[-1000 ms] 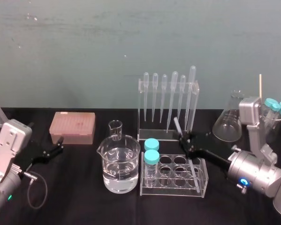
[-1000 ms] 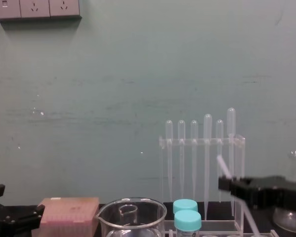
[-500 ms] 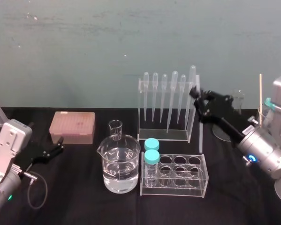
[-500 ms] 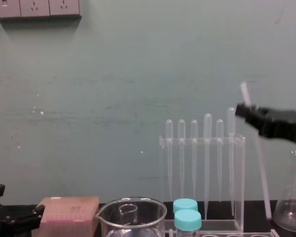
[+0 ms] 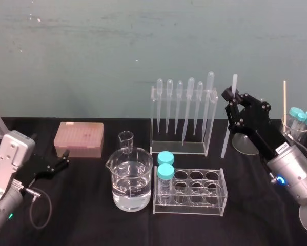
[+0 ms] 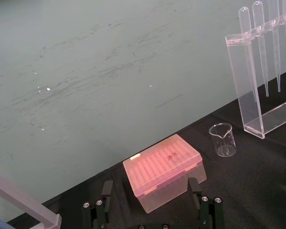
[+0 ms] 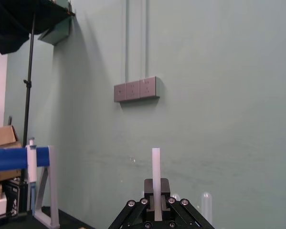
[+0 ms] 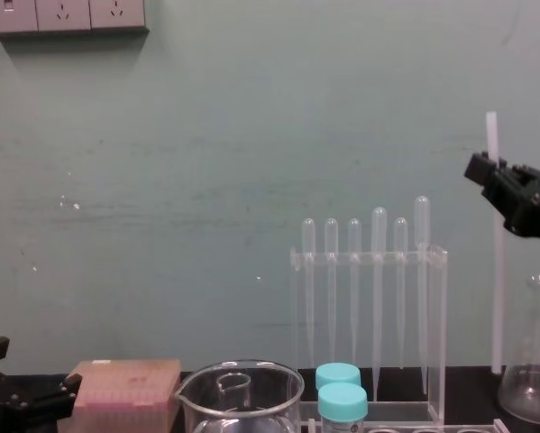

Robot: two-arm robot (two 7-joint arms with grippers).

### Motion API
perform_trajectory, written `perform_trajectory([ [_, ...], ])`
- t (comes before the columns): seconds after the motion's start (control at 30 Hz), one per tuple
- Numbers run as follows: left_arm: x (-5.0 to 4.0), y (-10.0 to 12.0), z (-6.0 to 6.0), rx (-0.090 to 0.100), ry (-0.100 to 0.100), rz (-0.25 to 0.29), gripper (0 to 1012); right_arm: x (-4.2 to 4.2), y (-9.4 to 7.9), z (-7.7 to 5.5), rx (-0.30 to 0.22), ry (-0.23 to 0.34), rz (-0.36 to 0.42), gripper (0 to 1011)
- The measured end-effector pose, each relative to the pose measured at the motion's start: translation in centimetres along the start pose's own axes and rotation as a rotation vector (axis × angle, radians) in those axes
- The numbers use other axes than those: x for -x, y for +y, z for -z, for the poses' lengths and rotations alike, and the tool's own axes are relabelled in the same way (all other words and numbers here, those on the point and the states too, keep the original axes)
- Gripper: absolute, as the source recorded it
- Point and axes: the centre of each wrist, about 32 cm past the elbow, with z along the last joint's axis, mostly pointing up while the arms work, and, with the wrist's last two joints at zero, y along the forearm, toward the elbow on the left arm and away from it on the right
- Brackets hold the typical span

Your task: Pick up the stirring rod with one hand, then place it down.

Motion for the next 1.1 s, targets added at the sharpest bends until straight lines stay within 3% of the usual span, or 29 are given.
perform_trajectory([
  [0.33, 0.0, 0.0, 0.0, 0.0, 0.0, 0.0, 1000, 0.01, -1.2, 1.0, 0.057, -0.035, 0.0, 70],
  [1.1, 0.0, 0.0, 0.0, 0.0, 0.0, 0.0, 1000, 0.02, -1.0, 0.9, 0.051, -0.031, 0.0, 70],
])
